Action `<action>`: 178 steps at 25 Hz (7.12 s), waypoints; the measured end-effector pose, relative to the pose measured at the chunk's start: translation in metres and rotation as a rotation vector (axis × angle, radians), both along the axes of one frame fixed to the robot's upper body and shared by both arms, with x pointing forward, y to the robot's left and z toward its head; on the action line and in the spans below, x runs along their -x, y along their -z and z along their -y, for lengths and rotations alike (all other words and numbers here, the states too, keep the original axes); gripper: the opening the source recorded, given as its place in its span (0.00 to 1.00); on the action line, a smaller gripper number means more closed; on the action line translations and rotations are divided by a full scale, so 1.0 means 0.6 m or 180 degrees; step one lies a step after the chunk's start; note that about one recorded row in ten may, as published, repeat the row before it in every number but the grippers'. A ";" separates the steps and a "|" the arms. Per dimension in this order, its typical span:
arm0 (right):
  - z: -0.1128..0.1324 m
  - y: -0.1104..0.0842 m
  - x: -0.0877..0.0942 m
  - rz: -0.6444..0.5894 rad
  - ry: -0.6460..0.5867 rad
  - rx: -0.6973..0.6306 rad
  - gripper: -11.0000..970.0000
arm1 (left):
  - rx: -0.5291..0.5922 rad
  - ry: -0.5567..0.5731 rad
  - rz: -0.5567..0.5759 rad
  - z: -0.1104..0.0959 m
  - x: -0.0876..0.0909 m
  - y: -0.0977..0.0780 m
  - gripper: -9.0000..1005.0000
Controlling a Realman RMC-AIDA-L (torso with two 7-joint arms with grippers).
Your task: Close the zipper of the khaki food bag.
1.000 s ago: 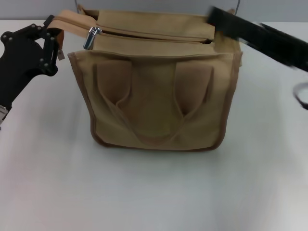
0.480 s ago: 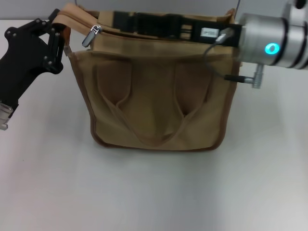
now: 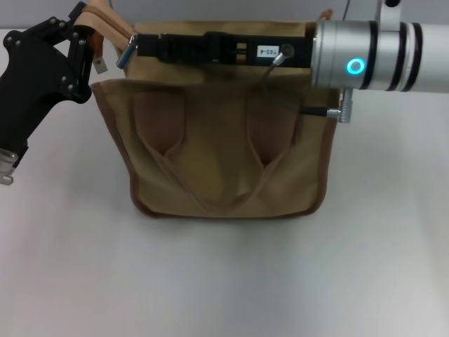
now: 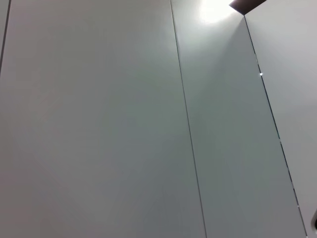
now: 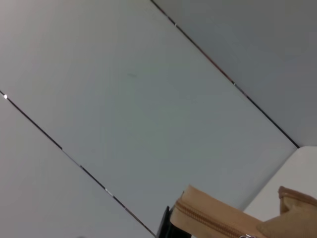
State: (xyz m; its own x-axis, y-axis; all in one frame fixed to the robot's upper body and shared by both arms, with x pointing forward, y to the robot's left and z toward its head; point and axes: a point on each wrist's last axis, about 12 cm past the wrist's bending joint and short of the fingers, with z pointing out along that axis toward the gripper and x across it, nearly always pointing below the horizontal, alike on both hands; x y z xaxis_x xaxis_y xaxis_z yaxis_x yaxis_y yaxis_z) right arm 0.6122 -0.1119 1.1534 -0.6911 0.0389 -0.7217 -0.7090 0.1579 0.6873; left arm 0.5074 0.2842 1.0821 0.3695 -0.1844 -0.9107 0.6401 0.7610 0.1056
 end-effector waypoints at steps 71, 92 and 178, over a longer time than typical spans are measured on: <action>-0.054 -0.007 -0.001 0.0652 -0.0120 0.0471 0.10 | 0.0042 0.0085 -0.0005 0.018 -0.010 -0.002 0.03; -0.053 -0.007 0.003 0.0651 -0.0134 0.0456 0.10 | 0.0032 0.0075 -0.0015 0.017 -0.012 -0.002 0.03; 0.075 0.052 0.020 0.0913 0.0718 0.0534 0.01 | 0.0008 -0.0240 -0.0212 0.000 -0.023 0.009 0.03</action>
State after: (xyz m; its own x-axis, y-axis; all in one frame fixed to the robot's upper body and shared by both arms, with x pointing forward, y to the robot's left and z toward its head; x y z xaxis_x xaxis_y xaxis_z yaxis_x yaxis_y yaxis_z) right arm 0.6002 -0.1569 1.1223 -0.4482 0.0317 -0.8934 -0.8031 0.4247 0.4179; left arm 0.5210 0.2840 1.0769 0.3211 -0.1608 -0.9333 0.5866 0.8074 0.0628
